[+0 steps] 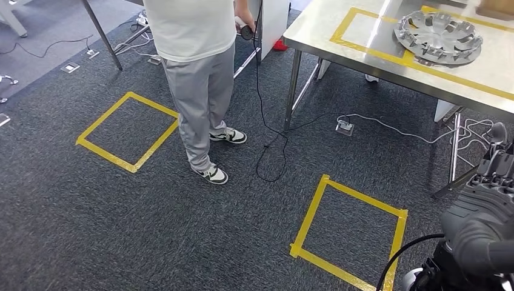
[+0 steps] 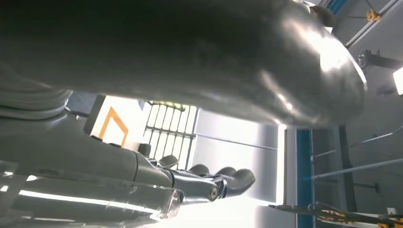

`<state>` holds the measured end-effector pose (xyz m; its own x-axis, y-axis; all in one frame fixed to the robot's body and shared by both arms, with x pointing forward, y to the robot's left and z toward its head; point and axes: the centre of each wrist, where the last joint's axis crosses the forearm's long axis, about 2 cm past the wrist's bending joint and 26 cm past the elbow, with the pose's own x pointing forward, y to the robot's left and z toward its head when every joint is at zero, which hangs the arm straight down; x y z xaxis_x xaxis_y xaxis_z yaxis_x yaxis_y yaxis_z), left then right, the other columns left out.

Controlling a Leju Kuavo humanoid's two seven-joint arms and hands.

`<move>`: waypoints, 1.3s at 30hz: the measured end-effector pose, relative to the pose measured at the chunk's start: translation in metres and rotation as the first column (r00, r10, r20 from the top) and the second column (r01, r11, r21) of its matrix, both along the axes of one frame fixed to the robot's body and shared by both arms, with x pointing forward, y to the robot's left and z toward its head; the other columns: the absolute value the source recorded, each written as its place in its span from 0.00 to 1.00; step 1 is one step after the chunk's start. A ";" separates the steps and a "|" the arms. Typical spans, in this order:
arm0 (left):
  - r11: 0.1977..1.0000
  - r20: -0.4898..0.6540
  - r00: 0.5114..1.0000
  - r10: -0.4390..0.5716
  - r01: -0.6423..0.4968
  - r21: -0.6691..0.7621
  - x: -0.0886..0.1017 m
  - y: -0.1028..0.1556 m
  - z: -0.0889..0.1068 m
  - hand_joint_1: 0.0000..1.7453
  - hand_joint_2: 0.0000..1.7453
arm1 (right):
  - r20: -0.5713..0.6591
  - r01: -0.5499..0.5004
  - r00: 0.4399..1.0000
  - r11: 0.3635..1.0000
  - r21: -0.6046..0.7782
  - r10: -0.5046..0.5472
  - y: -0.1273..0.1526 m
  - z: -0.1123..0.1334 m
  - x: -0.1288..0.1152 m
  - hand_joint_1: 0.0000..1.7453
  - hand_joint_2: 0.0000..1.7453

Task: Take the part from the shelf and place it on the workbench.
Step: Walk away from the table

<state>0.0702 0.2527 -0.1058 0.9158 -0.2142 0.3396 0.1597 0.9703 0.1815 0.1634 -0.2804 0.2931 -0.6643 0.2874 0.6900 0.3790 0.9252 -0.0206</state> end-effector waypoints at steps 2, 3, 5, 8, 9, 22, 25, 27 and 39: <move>1.000 0.002 1.000 -0.001 0.001 0.000 0.001 0.000 0.000 0.00 0.00 | 0.000 -0.001 1.000 1.000 0.001 0.001 0.000 0.000 0.000 0.00 0.00; 1.000 0.004 1.000 -0.001 0.001 0.000 0.001 0.000 0.000 0.00 0.00 | 0.000 -0.001 1.000 1.000 0.001 0.001 0.001 0.000 0.000 0.00 0.00; 1.000 0.004 1.000 -0.001 0.001 0.000 0.002 0.000 0.000 0.00 0.00 | 0.001 -0.001 1.000 1.000 0.000 0.001 0.001 0.000 0.000 0.00 0.00; 1.000 -0.001 1.000 -0.004 0.004 0.000 0.002 0.001 0.000 0.00 0.00 | 0.002 0.001 1.000 1.000 -0.003 -0.001 0.001 0.000 0.000 0.00 0.00; 1.000 -0.002 1.000 -0.006 0.006 -0.001 0.002 0.000 0.000 0.00 0.00 | 0.001 0.002 1.000 1.000 -0.003 -0.002 0.001 0.000 0.000 0.00 0.00; 1.000 0.009 1.000 -0.022 0.022 -0.001 0.004 -0.001 0.001 0.00 0.00 | -0.010 -0.005 1.000 1.000 -0.012 0.005 0.001 -0.001 -0.001 0.00 0.00; 1.000 0.011 1.000 -0.025 0.025 -0.003 0.004 -0.003 0.001 0.00 0.00 | -0.010 -0.006 1.000 1.000 -0.014 0.006 0.002 -0.001 -0.001 0.00 0.00; 1.000 0.012 1.000 -0.025 0.025 -0.007 0.004 -0.004 0.001 0.00 0.00 | -0.015 -0.005 1.000 1.000 -0.016 0.005 0.002 0.000 -0.001 0.00 0.00; 1.000 0.003 1.000 -0.020 0.020 -0.009 0.001 -0.004 0.001 0.00 0.00 | -0.034 -0.002 0.999 1.000 -0.019 0.001 0.002 -0.001 -0.003 0.00 0.00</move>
